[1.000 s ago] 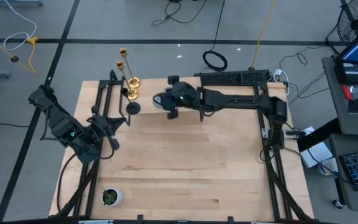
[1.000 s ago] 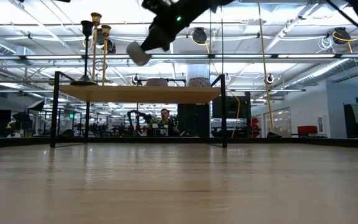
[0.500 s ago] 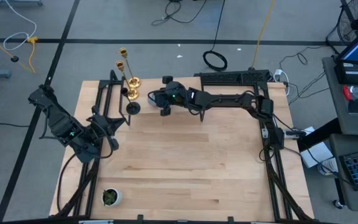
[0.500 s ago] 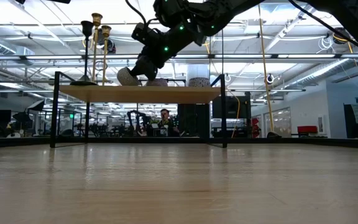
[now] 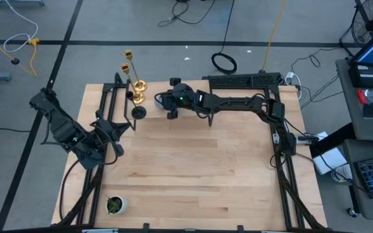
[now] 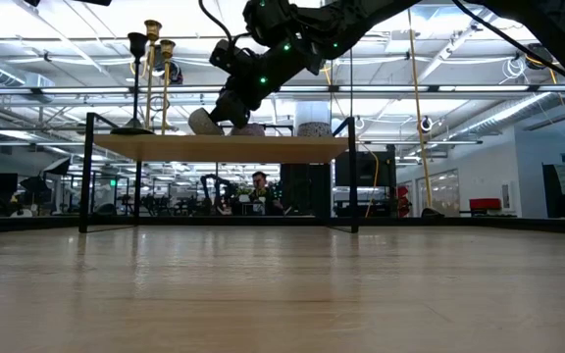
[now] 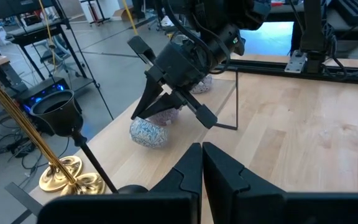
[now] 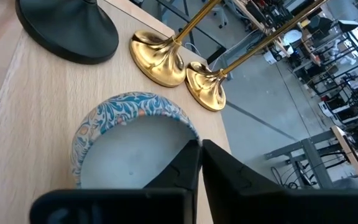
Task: Pick & Place candle stick holders
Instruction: Put the blue white candle bottle on the shelf
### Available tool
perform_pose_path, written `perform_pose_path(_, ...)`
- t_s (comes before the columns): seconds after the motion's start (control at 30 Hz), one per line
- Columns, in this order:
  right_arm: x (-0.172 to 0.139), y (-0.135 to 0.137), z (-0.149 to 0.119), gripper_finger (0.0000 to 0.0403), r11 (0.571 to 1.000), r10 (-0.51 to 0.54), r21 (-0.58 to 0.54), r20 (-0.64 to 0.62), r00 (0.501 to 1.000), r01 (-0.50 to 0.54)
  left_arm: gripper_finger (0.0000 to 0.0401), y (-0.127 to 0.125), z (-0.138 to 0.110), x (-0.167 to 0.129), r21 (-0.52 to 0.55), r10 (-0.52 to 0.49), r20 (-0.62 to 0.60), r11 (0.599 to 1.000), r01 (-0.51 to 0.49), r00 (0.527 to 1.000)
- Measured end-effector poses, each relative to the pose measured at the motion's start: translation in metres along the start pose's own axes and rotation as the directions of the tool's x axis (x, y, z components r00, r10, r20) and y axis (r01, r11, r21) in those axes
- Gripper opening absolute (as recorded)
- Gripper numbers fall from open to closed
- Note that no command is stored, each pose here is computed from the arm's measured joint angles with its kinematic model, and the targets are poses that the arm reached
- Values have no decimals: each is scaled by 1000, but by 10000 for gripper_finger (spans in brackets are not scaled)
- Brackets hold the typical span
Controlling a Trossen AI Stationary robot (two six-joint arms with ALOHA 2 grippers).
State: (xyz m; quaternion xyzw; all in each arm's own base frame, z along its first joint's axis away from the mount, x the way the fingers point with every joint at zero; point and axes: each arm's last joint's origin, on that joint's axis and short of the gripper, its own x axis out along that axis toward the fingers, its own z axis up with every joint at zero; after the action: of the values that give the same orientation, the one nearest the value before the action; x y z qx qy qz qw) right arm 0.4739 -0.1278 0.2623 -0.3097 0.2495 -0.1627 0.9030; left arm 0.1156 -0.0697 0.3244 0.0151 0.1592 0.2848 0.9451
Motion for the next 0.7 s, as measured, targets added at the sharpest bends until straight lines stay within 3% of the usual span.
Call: perform_pose_path(0.7,0,-1,0,24,1000,-5,30,3,1000,5,19,0,0,0,-13,0,0,1000,0,1000)
